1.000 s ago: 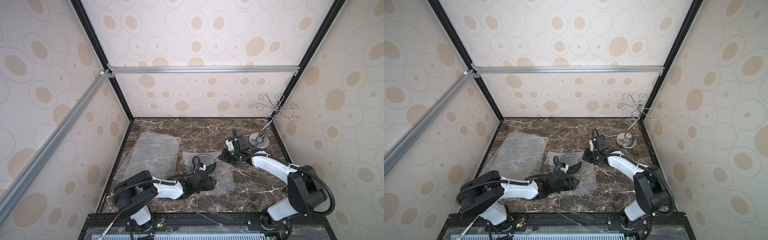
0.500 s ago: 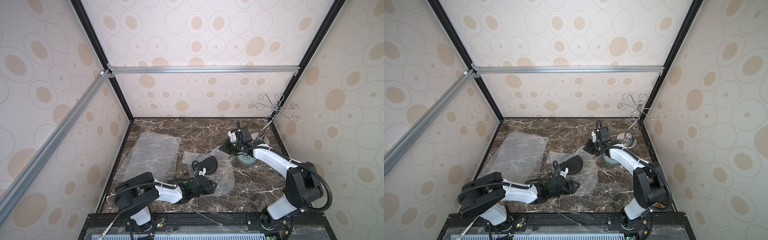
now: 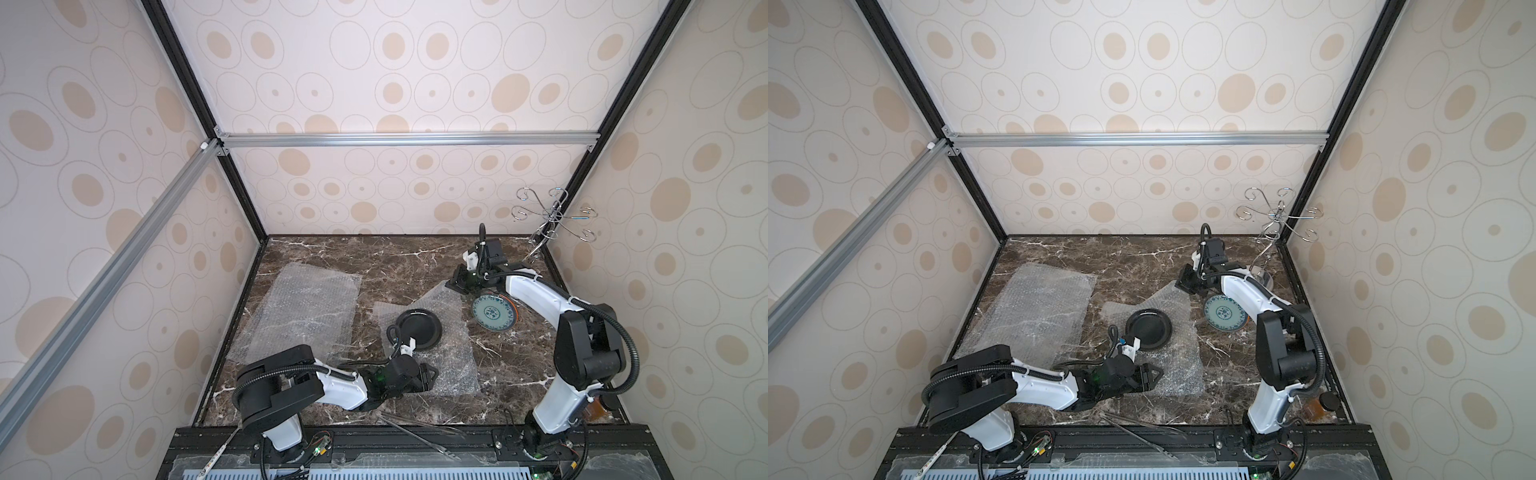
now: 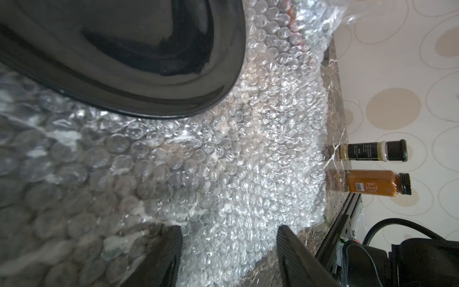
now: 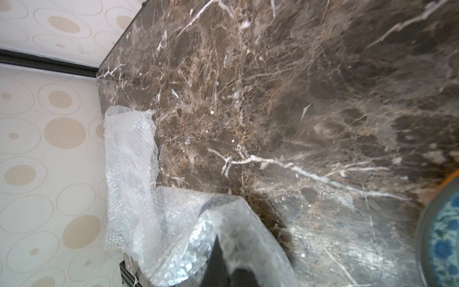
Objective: Unpack dinner plates from bubble wrap
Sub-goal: Unwrap the bubble wrap at the center of the board.
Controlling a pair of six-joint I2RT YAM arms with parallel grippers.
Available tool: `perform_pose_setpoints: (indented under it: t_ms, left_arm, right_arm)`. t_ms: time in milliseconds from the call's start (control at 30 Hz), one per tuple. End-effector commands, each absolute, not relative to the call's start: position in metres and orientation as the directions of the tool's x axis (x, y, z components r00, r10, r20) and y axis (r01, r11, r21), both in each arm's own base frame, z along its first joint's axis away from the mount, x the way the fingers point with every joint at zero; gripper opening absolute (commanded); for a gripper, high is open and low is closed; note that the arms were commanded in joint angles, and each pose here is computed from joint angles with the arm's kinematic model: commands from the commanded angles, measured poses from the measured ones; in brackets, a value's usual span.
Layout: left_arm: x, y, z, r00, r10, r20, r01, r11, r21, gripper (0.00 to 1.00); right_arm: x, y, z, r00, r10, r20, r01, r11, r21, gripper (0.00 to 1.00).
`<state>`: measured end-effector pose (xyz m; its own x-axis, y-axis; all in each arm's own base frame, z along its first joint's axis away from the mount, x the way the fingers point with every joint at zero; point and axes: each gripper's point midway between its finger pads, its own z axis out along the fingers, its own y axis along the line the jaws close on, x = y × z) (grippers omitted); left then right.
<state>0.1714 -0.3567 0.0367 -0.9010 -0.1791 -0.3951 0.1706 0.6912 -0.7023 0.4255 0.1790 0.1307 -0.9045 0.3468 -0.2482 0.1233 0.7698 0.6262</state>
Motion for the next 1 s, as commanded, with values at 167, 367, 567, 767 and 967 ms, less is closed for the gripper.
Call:
perform_pose_setpoints:
  t_ms: [167, 367, 567, 767, 967]
  left_arm:
    - [0.151, -0.333, -0.004, -0.936, -0.116, -0.334, 0.121, 0.783, -0.61, 0.62]
    - [0.152, -0.335, -0.001, -0.933, -0.107, -0.343, 0.134, 0.781, -0.61, 0.62]
    - [0.153, -0.337, 0.003, -0.931, -0.096, -0.352, 0.149, 0.781, -0.607, 0.62]
    - [0.157, -0.343, 0.015, -0.924, -0.099, -0.369, 0.163, 0.772, -0.614, 0.63]
    - [0.17, -0.359, 0.059, -0.903, -0.1, -0.418, 0.21, 0.746, -0.633, 0.69]
  right_arm:
    - [0.448, 0.172, 0.115, -0.914, 0.329, -0.237, 0.131, 0.793, 0.595, 0.02]
    - [0.458, 0.162, 0.106, -0.908, 0.334, -0.255, 0.148, 0.821, 0.551, 0.17]
    - [0.473, 0.15, 0.119, -0.889, 0.351, -0.293, 0.149, 0.828, 0.54, 0.41]
    - [0.486, 0.154, 0.157, -0.875, 0.322, -0.362, 0.077, 0.83, 0.553, 0.51]
    - [0.468, 0.159, 0.206, -0.853, 0.267, -0.448, -0.017, 0.845, 0.535, 0.59]
